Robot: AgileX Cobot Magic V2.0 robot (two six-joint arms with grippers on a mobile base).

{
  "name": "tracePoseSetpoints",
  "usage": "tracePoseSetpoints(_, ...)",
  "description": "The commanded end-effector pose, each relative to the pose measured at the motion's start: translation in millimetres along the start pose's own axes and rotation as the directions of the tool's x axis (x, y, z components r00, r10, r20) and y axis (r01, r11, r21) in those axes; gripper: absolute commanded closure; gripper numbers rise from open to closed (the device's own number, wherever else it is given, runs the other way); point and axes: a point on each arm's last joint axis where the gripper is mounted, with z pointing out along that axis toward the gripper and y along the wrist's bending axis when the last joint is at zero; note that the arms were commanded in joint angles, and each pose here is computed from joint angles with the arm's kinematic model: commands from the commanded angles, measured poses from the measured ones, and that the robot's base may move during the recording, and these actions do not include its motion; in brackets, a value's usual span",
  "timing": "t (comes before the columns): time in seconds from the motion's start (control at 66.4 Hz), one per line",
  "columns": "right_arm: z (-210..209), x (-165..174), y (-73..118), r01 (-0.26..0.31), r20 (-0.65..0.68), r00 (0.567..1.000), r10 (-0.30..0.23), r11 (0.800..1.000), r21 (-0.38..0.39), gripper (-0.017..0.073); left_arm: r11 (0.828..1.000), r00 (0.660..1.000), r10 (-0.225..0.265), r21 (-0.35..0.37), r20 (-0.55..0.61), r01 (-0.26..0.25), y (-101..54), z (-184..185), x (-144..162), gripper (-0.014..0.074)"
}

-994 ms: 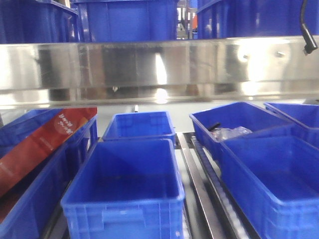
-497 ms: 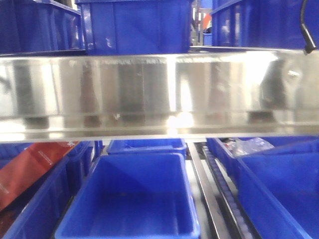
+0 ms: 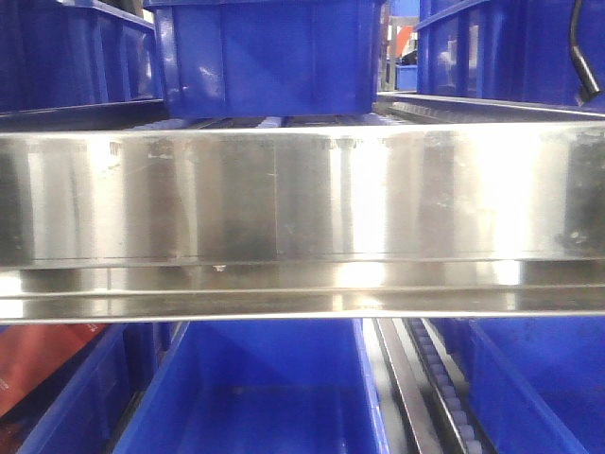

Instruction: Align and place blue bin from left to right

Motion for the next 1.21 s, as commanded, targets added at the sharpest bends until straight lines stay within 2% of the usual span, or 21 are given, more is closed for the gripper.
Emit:
tracePoseSetpoints(0.0, -11.1, -10.8, -3.5, -0.003, 0.106, 0.994, 0.001, 1.000, 0.021, 0.0628, 1.000, 0.994, 0.009, 0.024, 0.111, -0.012, -2.4, -19.9, -12.1, 0.0705)
tracePoseSetpoints(1.19, -7.9, -11.6, -3.2, -0.003, 0.112, 0.994, 0.001, 1.000, 0.019, 0.0628, 1.000, 0.993, 0.010, 0.025, 0.117, -0.013, -3.0, -15.5, -12.6, 0.0705)
